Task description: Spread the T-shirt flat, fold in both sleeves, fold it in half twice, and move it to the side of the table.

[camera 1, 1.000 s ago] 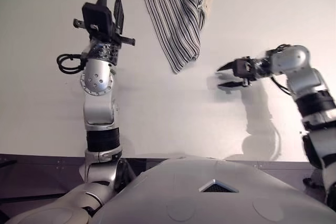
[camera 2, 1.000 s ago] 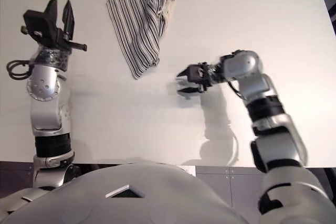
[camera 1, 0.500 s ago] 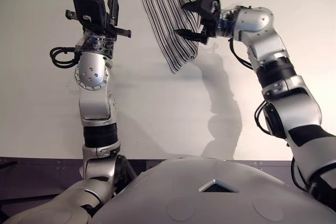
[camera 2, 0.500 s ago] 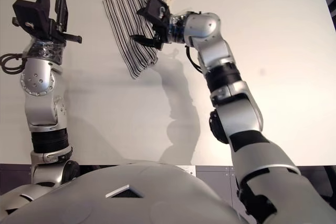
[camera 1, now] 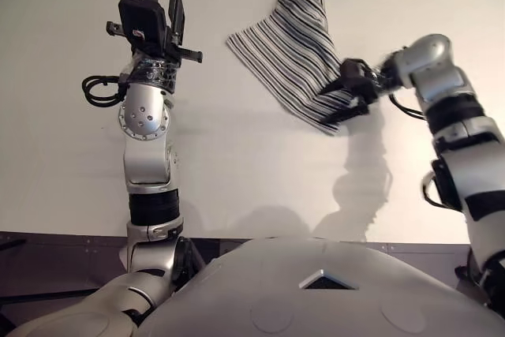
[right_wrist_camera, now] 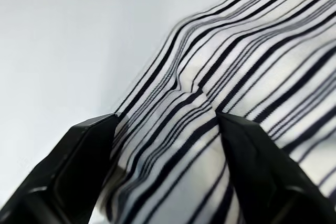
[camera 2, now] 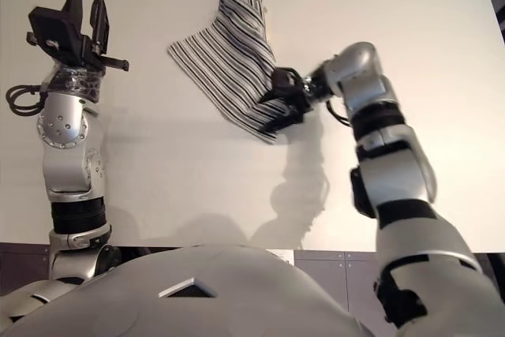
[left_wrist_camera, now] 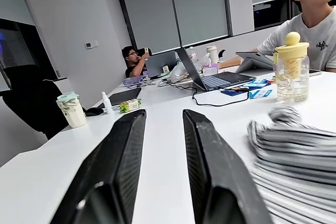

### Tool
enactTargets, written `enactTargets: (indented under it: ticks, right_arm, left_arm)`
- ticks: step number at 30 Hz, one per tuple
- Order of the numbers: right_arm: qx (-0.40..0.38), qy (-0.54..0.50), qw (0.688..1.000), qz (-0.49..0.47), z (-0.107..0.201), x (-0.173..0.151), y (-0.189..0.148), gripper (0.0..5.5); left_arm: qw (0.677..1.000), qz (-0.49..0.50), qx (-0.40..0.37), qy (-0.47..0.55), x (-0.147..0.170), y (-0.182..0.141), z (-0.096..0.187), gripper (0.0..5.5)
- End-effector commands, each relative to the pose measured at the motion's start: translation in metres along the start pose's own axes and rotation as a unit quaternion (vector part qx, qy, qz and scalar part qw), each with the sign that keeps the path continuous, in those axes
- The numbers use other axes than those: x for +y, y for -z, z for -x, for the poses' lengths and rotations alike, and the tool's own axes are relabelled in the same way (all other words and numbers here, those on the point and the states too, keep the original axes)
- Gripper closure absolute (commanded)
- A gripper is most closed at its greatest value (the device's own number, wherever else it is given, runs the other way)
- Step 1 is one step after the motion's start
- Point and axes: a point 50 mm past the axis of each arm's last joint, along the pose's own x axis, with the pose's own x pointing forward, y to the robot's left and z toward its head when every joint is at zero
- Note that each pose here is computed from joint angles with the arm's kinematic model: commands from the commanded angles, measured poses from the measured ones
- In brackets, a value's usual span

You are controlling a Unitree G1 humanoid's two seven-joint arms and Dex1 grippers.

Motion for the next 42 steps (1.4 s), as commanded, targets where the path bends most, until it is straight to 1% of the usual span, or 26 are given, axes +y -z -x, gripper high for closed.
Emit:
enactTargets:
  ticks: [1, 2, 3, 6, 9, 11, 13, 14, 16, 19, 21, 23, 25, 28, 32, 34, 36, 39, 42]
  right_arm:
    - [0.084, -0.1, 0.99, -0.046, 0.01, 0.072, 0.054, 2.14]
    - [0.083, -0.101, 0.991, -0.027, 0.013, 0.077, 0.048, 2.14]
    - [0.072, -0.088, 0.993, -0.008, 0.017, 0.078, 0.039, 2.14]
    - [0.026, -0.067, 0.997, 0.023, 0.025, 0.087, 0.009, 2.14]
    - [0.009, -0.075, 0.997, 0.034, 0.019, 0.101, -0.002, 2.14]
    - [-0.004, -0.068, 0.997, 0.041, 0.014, 0.101, -0.008, 2.14]
    - [-0.032, -0.052, 0.997, 0.049, 0.01, 0.1, -0.02, 2.14]
    - [-0.047, -0.045, 0.996, 0.054, 0.009, 0.099, -0.026, 2.14]
    - [-0.071, -0.032, 0.995, 0.059, 0.008, 0.099, -0.035, 2.14]
    - [-0.084, -0.02, 0.994, 0.061, 0.004, 0.101, -0.04, 2.14]
    - [-0.098, -0.013, 0.993, 0.065, 0.005, 0.1, -0.047, 2.14]
    - [-0.128, 0.004, 0.99, 0.064, 0.013, 0.098, -0.058, 2.14]
    - [-0.163, 0.03, 0.985, 0.058, 0.024, 0.093, -0.068, 2.14]
    - [-0.193, 0.065, 0.978, 0.05, 0.036, 0.086, -0.076, 2.14]
    - [-0.198, 0.084, 0.975, 0.048, 0.041, 0.082, -0.079, 2.14]
    - [-0.2, 0.089, 0.974, 0.049, 0.041, 0.081, -0.08, 2.14]
    - [-0.204, 0.099, 0.973, 0.051, 0.04, 0.079, -0.082, 2.14]
    - [-0.209, 0.105, 0.971, 0.056, 0.041, 0.076, -0.087, 2.14]
    - [-0.21, 0.11, 0.97, 0.056, 0.043, 0.077, -0.088, 2.14]
  left_arm:
    - [0.999, -0.011, -0.04, 0.005, 0.012, -0.033, -0.019, 4.21]
    - [0.999, -0.017, -0.041, 0.022, 0.013, -0.039, -0.023, 4.21]
    - [0.997, -0.027, -0.035, 0.064, 0.009, -0.042, -0.026, 4.21]
    - [0.974, -0.075, 0.005, 0.213, -0.008, -0.04, -0.025, 4.21]
    - [0.943, -0.101, 0.018, 0.315, -0.019, -0.043, -0.038, 4.21]
    - [0.927, -0.12, 0.016, 0.355, -0.023, -0.044, -0.047, 4.21]
    - [0.907, -0.135, 0.037, 0.396, -0.024, -0.034, -0.054, 4.21]
    - [0.892, -0.14, 0.062, 0.425, -0.025, -0.023, -0.053, 4.21]
    - [0.869, -0.111, 0.109, 0.469, -0.032, 0.004, -0.048, 4.21]
    - [0.848, -0.058, 0.161, 0.501, -0.042, 0.035, -0.038, 4.21]
    - [0.848, -0.041, 0.177, 0.497, -0.039, 0.046, -0.034, 4.21]
    - [0.855, -0.023, 0.175, 0.488, -0.032, 0.045, -0.037, 4.21]
    - [0.852, -0.013, 0.178, 0.493, -0.031, 0.045, -0.039, 4.21]
    - [0.829, 0.006, 0.19, 0.525, -0.044, 0.048, -0.037, 4.21]
    - [0.805, 0.009, 0.204, 0.557, -0.067, 0.046, -0.043, 4.21]
    - [0.778, -0.008, 0.24, 0.581, -0.075, 0.055, -0.039, 4.21]
    - [0.743, 0.009, 0.302, 0.598, -0.071, 0.069, -0.03, 4.21]
    - [0.694, 0.046, 0.377, 0.611, -0.05, 0.084, -0.009, 4.21]
    - [0.669, 0.046, 0.432, 0.603, -0.027, 0.095, 0.008, 4.21]
